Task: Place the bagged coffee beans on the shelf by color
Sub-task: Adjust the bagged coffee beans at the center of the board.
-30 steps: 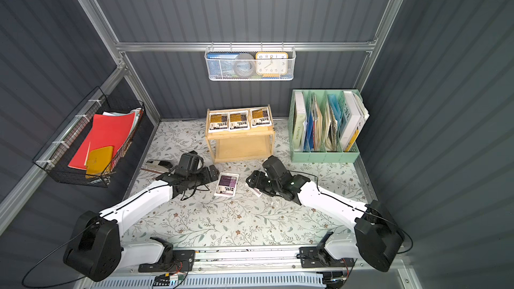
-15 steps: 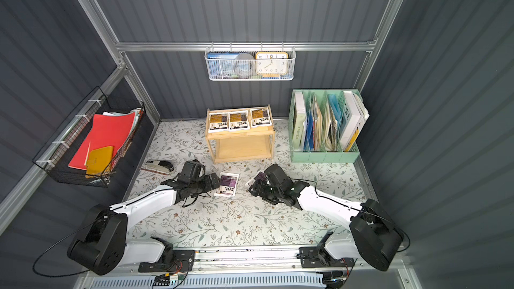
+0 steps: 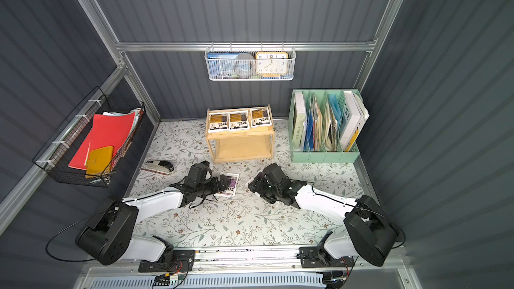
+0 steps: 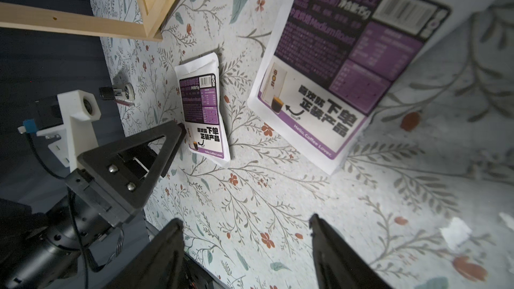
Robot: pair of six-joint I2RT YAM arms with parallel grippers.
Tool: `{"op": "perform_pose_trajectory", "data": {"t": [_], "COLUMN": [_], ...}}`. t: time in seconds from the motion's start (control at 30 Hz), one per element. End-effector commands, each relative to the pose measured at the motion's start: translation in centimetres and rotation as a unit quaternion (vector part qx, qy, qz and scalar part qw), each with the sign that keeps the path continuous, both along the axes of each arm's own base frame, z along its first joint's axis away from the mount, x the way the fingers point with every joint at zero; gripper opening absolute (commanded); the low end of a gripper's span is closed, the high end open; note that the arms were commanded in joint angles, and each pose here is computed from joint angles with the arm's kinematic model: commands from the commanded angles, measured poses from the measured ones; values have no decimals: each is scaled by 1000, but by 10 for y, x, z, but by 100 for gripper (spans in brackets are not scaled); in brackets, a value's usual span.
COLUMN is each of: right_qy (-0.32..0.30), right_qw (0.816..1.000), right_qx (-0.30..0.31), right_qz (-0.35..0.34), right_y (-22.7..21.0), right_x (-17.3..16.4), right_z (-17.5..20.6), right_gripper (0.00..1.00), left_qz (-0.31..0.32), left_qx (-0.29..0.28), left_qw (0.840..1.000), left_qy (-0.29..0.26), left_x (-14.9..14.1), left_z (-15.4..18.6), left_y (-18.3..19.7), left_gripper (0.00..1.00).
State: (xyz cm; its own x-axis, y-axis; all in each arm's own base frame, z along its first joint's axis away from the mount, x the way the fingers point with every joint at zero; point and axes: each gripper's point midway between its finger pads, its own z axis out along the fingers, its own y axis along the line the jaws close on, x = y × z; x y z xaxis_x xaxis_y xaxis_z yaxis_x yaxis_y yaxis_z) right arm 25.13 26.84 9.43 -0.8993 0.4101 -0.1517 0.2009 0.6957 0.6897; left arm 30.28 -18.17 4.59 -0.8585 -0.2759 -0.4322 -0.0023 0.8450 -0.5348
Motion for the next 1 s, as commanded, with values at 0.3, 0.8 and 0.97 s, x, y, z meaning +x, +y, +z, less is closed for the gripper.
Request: {"op": "perform_pose_trajectory", "data": {"t": [0.3, 0.8, 0.97], "right_qy": [-24, -36, -45], "right_qw": [1000, 998, 996], "right_qx": [-14, -47, -74], "right_qz": [8, 31, 24], "right_y": [27, 75, 75], "right_x": [38, 88, 98], "right_z": [13, -16, -31], "right_gripper": [75, 74, 74], "left_qz": [39, 193, 194], "left_qx": [-24, 78, 84], "left_qw": [999, 978, 977], "left_qy": [-10, 20, 18], "left_x": [-41, -35, -27], "left_z": [28, 52, 51], "left_y": [7, 66, 65], "left_gripper": [100, 100, 100]}}
